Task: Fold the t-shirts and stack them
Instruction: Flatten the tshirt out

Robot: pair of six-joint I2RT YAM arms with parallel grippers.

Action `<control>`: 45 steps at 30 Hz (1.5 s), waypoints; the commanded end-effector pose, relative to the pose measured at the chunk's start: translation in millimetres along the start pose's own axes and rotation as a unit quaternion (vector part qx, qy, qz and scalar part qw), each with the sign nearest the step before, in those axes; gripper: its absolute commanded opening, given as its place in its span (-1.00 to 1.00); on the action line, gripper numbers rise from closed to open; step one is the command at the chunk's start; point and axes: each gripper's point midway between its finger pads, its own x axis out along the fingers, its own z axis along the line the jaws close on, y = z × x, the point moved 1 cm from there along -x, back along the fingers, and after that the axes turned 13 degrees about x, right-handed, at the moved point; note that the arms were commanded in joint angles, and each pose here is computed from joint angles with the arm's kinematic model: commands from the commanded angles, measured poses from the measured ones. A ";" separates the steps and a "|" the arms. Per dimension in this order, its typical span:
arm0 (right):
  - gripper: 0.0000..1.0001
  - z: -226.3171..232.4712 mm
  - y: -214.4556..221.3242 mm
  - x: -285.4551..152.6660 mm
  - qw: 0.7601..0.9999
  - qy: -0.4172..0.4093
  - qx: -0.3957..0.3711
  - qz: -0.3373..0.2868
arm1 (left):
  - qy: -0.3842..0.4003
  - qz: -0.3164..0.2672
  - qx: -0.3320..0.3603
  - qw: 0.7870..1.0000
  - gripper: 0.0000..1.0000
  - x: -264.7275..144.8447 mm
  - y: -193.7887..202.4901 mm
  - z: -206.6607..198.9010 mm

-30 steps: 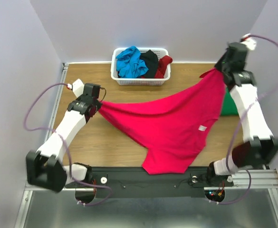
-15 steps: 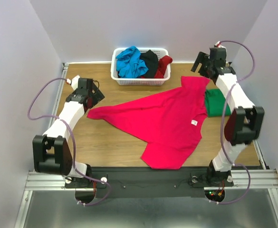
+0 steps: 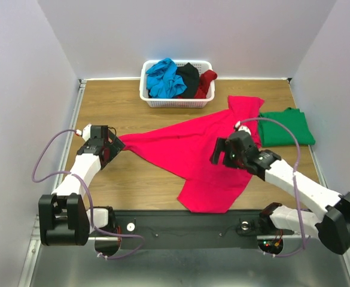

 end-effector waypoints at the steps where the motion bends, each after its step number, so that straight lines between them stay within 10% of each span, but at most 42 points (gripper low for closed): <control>1: 1.00 -39.5 25.5 16.0 0.995 0.084 0.040 0.018 | 0.027 -0.040 -0.027 0.998 0.97 -9.2 -14.3 -5.8; 14: 1.00 -94.8 9.2 90.0 0.958 0.281 -0.053 -0.006 | 0.010 -0.041 -0.030 0.999 0.97 -4.8 -17.1 3.7; 28: 1.00 -102.9 -75.4 165.5 0.952 0.290 -0.096 0.000 | 0.019 -0.017 -0.024 0.999 0.96 22.4 -2.6 1.0; 45: 1.00 -71.3 -85.2 103.8 0.979 0.195 -0.062 -0.025 | 0.046 0.058 -0.007 0.997 0.06 68.7 27.8 -14.1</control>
